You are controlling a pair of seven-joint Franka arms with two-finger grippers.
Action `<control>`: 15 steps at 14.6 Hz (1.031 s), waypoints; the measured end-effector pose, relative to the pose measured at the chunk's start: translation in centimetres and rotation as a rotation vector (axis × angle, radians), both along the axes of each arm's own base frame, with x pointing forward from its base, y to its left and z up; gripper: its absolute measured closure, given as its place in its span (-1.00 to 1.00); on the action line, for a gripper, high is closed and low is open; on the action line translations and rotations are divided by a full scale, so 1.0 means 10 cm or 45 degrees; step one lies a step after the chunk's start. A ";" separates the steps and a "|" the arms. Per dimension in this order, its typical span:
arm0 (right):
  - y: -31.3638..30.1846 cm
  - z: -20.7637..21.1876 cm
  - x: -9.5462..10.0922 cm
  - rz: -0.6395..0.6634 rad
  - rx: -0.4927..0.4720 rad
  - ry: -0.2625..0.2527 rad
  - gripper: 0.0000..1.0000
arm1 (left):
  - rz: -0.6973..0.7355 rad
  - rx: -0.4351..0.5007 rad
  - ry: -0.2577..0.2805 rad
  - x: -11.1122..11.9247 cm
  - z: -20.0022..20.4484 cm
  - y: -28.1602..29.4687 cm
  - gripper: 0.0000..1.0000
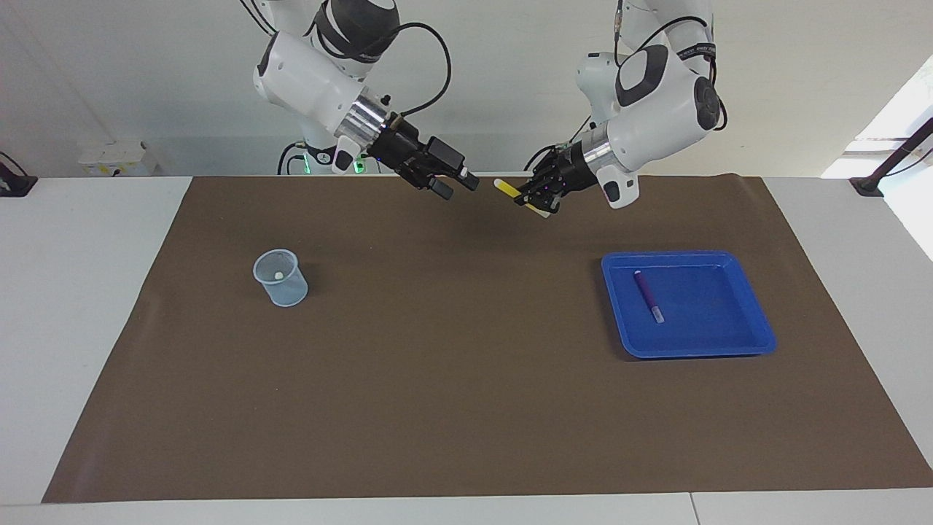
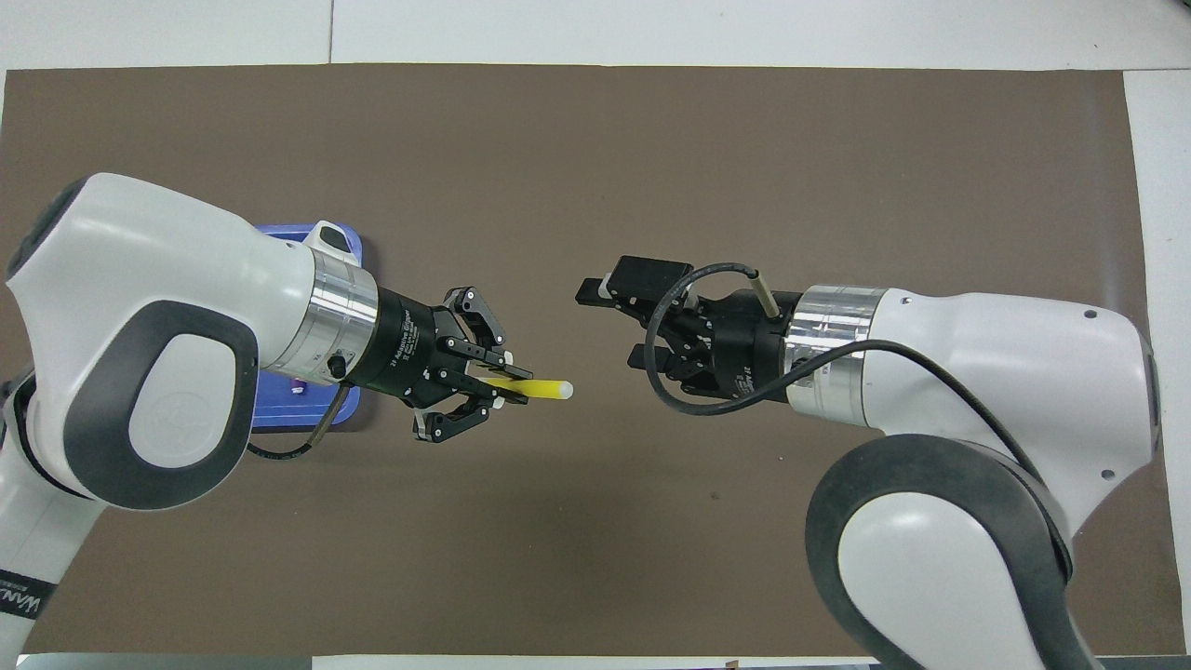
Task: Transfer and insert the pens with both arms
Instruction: 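Lift the yellow pen with the left gripper toward the right gripper, then grasp the yellow pen with the right gripper, open the left gripper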
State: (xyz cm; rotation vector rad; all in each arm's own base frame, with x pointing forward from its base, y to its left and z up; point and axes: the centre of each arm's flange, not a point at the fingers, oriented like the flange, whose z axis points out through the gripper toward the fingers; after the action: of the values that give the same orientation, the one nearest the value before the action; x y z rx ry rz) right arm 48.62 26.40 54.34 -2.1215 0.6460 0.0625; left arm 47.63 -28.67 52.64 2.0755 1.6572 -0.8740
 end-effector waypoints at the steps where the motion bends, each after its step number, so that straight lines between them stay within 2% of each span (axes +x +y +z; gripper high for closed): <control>1: 0.03 -0.03 -0.03 0.019 -0.006 -0.005 -1.00 | 0.014 -0.001 -0.006 -0.02 0.02 -0.04 0.66; 4: 0.19 -0.05 -0.17 0.090 -0.029 -0.029 -1.00 | 0.034 -0.002 -0.015 -0.07 0.08 -0.14 0.66; 7: 0.25 -0.10 -0.27 0.213 -0.142 -0.056 -0.97 | 0.045 -0.002 -0.021 -0.08 0.09 -0.19 0.66; 9: 0.26 -0.11 -0.29 0.260 -0.170 -0.073 -0.92 | 0.046 -0.002 -0.020 -0.08 0.09 -0.19 0.66; 10: 0.26 -0.11 -0.29 0.268 -0.173 -0.080 -0.83 | 0.046 -0.002 -0.020 -0.08 0.09 -0.20 0.66; 11: 0.26 -0.11 -0.29 0.271 -0.174 -0.084 -0.57 | 0.046 -0.002 -0.020 -0.08 0.09 -0.20 0.66; 12: 0.26 -0.11 -0.29 0.273 -0.174 -0.086 -0.42 | 0.046 -0.002 -0.020 -0.09 0.09 -0.20 0.66; 13: 0.26 -0.11 -0.29 0.273 -0.175 -0.087 -0.41 | 0.046 -0.002 -0.020 -0.09 0.09 -0.20 0.66; 15: 0.25 -0.11 -0.29 0.274 -0.175 -0.089 -0.04 | 0.046 -0.002 -0.020 -0.09 0.09 -0.21 0.66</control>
State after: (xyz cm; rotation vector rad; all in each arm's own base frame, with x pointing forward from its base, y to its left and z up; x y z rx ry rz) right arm 45.73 28.95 53.28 -2.3087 0.3884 0.0642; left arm 46.74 -30.72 53.56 2.0396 1.6803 -0.8450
